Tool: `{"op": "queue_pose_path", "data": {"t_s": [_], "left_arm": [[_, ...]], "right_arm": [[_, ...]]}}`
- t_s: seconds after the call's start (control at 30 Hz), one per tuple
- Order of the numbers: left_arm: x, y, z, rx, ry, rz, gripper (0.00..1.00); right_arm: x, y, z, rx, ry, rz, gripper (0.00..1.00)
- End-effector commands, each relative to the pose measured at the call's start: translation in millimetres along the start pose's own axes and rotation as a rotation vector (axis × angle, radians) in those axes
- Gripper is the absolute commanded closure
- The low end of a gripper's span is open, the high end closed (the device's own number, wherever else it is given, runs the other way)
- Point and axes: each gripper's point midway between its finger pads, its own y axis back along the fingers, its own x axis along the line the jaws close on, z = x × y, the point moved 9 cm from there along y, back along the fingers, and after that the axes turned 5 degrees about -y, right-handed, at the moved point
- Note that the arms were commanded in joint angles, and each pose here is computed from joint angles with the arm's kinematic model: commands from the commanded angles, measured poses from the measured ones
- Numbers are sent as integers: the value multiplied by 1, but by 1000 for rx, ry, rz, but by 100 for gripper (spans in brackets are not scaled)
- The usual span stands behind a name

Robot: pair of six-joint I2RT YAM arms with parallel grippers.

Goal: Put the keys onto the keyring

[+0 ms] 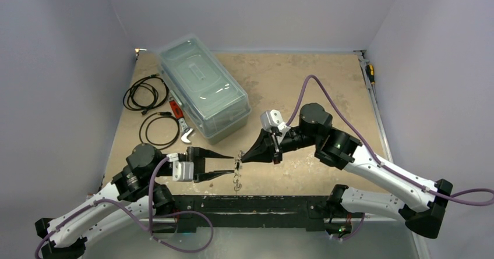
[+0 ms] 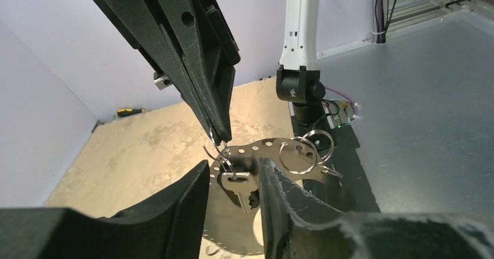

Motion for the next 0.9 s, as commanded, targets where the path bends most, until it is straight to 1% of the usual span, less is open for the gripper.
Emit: {"op": "queue_pose_path", "data": {"t_s": [0.0, 0.03, 0.07, 0.1, 0.23, 0.3, 0.47, 0.63, 0.87], "left_arm": [[1, 0, 3, -26, 10, 15, 58], [1, 0, 4, -29, 10, 19, 41], [0, 1, 5, -33, 9, 22, 32], [0, 2, 7, -38, 6, 29, 28], [4, 8, 8, -43, 3, 114, 28], [7, 9, 8, -34, 15, 160, 30], [8, 11, 11, -52, 12, 175, 34], [9, 9, 8, -38, 19, 173, 38], [7, 6, 6, -52, 24, 155, 46]], "right_arm": [[5, 3, 16, -70, 64, -6, 100], [4, 4, 16, -70, 68, -8, 100], [5, 4, 16, -71, 71, -11, 100], [5, 5, 16, -74, 78, -14, 100], [5, 6, 16, -92, 101, -28, 100], [5, 6, 16, -101, 118, -27, 100], [4, 7, 16, -149, 169, -38, 100], [2, 6, 19, -184, 195, -52, 100], [-1, 1, 22, -243, 223, -41, 100]]}}
